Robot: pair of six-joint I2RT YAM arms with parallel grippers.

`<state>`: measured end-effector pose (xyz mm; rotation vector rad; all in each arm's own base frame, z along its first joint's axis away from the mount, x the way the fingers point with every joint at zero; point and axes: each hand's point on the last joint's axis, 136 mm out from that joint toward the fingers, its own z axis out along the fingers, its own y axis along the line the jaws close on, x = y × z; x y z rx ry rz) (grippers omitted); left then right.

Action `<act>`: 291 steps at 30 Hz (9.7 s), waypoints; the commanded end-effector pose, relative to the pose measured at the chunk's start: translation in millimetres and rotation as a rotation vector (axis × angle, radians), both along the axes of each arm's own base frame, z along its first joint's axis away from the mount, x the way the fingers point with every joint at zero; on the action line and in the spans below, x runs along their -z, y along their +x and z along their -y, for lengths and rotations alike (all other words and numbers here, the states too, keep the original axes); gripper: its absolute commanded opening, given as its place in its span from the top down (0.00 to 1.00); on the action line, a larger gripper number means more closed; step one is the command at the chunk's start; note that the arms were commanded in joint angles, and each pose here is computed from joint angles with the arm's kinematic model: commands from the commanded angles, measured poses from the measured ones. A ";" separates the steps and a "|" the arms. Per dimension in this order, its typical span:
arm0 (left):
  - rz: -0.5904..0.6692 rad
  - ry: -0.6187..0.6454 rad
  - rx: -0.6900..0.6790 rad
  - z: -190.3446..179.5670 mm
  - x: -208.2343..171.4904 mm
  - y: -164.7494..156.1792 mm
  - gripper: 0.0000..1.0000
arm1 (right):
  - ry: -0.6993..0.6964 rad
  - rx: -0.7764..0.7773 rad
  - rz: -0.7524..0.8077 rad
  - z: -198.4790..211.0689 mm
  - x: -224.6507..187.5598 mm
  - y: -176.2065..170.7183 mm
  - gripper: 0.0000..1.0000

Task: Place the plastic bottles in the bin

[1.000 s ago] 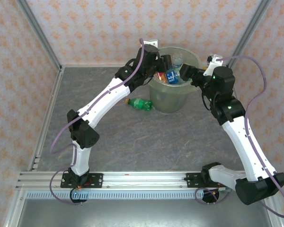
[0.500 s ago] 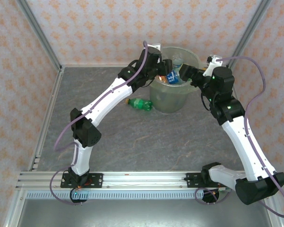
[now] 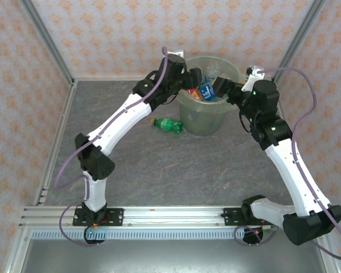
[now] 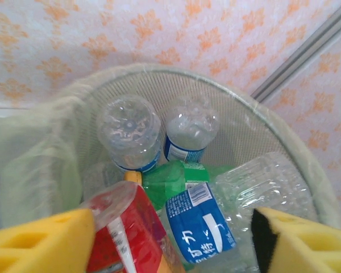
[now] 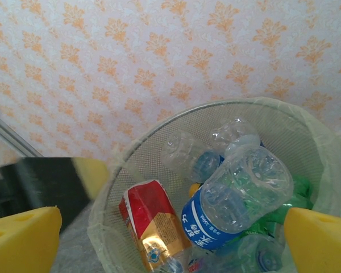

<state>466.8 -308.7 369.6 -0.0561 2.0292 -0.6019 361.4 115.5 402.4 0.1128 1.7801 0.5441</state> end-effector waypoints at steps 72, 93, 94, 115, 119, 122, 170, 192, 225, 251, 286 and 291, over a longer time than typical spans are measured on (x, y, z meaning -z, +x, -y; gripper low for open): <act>-0.683 -0.541 -0.533 -98.1 304.4 4.7 0.47 | -0.142 -0.041 0.081 -25.0 -13.3 3.4 0.00; -0.180 -0.968 -0.516 -175.4 77.8 -8.4 0.49 | 0.113 -0.300 0.176 -79.2 -50.0 3.8 0.00; -0.152 -0.999 -0.499 -175.2 64.8 -8.0 0.49 | 0.135 -0.308 0.182 -80.7 -52.8 3.9 0.00; 0.029 -1.492 -0.335 -139.1 -76.8 -23.2 0.49 | 0.415 -0.372 0.376 -144.8 -85.8 -9.2 0.05; 0.012 -1.535 -0.303 -131.8 -83.8 -27.7 0.49 | 0.433 -0.384 0.401 -160.4 -86.2 -10.8 0.06; -0.016 -1.549 -0.294 -126.6 -83.8 -31.6 0.49 | 0.423 -0.390 0.426 -172.5 -87.6 -13.6 0.08; -0.054 -1.547 -0.300 -131.4 -68.3 -61.6 0.14 | 0.341 -0.355 0.494 -200.8 -112.5 -6.8 0.53; -0.012 -0.921 -0.456 -184.8 -34.6 -84.0 0.01 | 0.054 0.089 0.265 -45.4 -91.5 45.9 0.53; -0.030 -0.600 -0.441 -215.8 -16.6 -91.1 0.01 | -0.149 0.256 -0.200 36.2 20.1 106.7 0.55; 0.021 -0.508 -0.430 -223.0 -20.3 -94.9 0.01 | -0.310 0.295 -0.377 44.0 43.4 126.3 0.51; 0.035 -0.480 -0.478 -238.3 -26.7 -93.0 0.01 | -0.201 0.229 -0.183 12.0 12.2 196.6 0.67; 0.036 -0.476 -0.496 -243.7 -23.9 -96.7 0.01 | -0.198 0.192 -0.278 6.1 42.9 192.6 0.66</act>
